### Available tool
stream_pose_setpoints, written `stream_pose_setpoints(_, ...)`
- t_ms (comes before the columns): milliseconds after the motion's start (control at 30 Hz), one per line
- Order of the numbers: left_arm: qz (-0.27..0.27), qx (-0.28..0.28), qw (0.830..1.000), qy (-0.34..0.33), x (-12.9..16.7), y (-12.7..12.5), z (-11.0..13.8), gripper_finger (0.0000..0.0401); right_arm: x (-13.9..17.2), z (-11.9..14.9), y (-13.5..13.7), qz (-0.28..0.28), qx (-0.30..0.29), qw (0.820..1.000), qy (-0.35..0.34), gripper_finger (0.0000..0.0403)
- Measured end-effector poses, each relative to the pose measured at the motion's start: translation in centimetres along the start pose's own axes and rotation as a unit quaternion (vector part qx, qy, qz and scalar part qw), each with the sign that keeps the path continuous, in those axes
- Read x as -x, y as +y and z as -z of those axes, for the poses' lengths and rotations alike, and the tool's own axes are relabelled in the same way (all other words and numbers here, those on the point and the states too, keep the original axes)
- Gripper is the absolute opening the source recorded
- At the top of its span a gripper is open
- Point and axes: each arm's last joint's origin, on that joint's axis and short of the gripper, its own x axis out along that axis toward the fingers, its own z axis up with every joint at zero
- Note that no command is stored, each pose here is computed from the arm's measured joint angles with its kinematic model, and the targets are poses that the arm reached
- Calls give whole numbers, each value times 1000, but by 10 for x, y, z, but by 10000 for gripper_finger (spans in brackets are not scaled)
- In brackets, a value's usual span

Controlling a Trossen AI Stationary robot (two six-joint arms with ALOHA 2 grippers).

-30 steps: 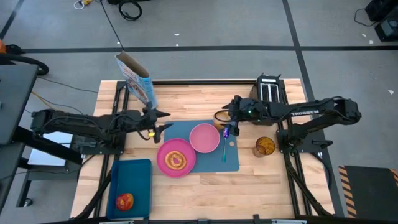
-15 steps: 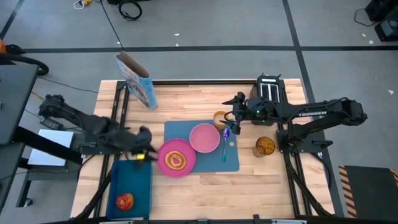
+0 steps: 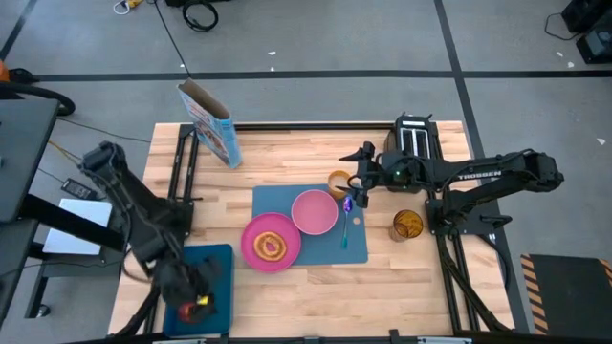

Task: Arrange a breakfast setting
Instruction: Put the red apple on the blue tablemat to the top left of the pink plate

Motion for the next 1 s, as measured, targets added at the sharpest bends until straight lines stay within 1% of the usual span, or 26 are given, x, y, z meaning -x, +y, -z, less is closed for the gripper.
stream_pose_setpoints(67,-10,23,999,26,-7,-10,4,191,0,0,1,0,-9,1000,-1,399)
stream_pose_setpoints(133,-35,41,997,58,-13,-18,9,191,0,-1,2,4,-18,1000,0,399)
stream_pose_setpoints(167,-60,50,994,75,-17,-20,13,191,1,-1,3,6,-23,1000,0,399)
stream_pose_setpoints(233,-128,66,984,106,-21,-19,21,191,1,-1,4,5,-27,1000,0,399)
stream_pose_setpoints(300,-191,79,971,122,-24,-15,29,191,1,-1,5,2,-34,999,-1,399)
stream_pose_setpoints(333,-209,82,966,126,-27,-14,32,191,1,-1,6,1,-37,999,-1,399)
stream_pose_setpoints(500,-222,86,962,131,-43,-14,40,191,1,-2,8,-3,-48,999,-2,399)
stream_pose_setpoints(733,-250,103,951,151,-58,-9,44,190,2,-2,10,-7,-48,999,-3,399)
stream_pose_setpoints(867,-261,105,947,153,-59,-8,44,171,2,-2,10,-7,-48,999,-3,399)
stream_pose_setpoints(1000,-280,105,942,150,-57,-4,43,136,2,-2,10,-7,-49,999,-3,399)
